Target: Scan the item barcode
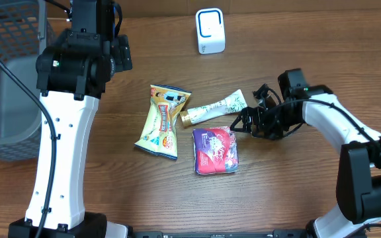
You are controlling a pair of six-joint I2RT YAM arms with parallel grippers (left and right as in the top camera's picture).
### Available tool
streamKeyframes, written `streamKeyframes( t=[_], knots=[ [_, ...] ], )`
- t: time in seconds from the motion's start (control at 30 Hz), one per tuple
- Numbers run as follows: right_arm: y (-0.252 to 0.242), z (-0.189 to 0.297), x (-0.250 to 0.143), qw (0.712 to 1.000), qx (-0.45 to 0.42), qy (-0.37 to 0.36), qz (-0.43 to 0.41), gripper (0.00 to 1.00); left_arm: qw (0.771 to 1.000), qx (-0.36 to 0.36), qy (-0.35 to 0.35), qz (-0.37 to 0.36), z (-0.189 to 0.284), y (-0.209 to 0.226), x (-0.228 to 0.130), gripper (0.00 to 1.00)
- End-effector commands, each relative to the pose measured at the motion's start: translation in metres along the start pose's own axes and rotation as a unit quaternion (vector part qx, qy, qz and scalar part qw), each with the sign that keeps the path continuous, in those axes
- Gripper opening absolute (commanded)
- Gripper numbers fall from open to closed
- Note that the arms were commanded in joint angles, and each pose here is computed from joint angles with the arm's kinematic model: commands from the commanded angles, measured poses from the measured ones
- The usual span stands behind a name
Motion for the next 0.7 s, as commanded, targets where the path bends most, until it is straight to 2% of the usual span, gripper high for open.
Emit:
streamKeyframes(
  t=[0.0,0.3,0.47,0.53,0.57,0.67],
  knots=[
    [0.009,-0.003,0.002,0.999,0.042,-0.015,0.030,1.00,1.000,-0.005,0.003,0.012,0.004,0.002,-0.002,1.00],
    [0.013,-0.029,0.013,0.996,0.045,-0.025,0.076,1.00,1.000,-0.002,0.010,0.008,0.004,0.003,-0.005,1.00],
    [0.008,-0.064,0.000,0.996,0.049,0.023,0.070,0.98,1.000,0.002,0.014,0.005,0.004,0.004,-0.007,1.00],
    [0.001,-0.071,-0.003,0.997,0.044,0.033,0.060,0.86,1.000,0.005,0.017,0.003,0.004,0.006,-0.008,1.00],
    [-0.005,-0.075,-0.005,0.997,0.040,0.040,0.053,0.67,1.000,0.008,0.020,0.001,0.004,0.007,-0.010,1.00],
    [-0.007,-0.074,-0.005,0.996,0.041,0.040,0.067,0.44,1.000,0.013,0.022,-0.001,0.004,0.008,-0.011,1.00]
  ],
)
Point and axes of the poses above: each gripper's point midway between its finger pads, its own z axis back along the fingers, its own y axis along the line the jaws close on, x = y × z, the point moved 4 cm from there along z, back along the fingers, and after that the axes turned 9 degrees about z, right-handed, at the moved point
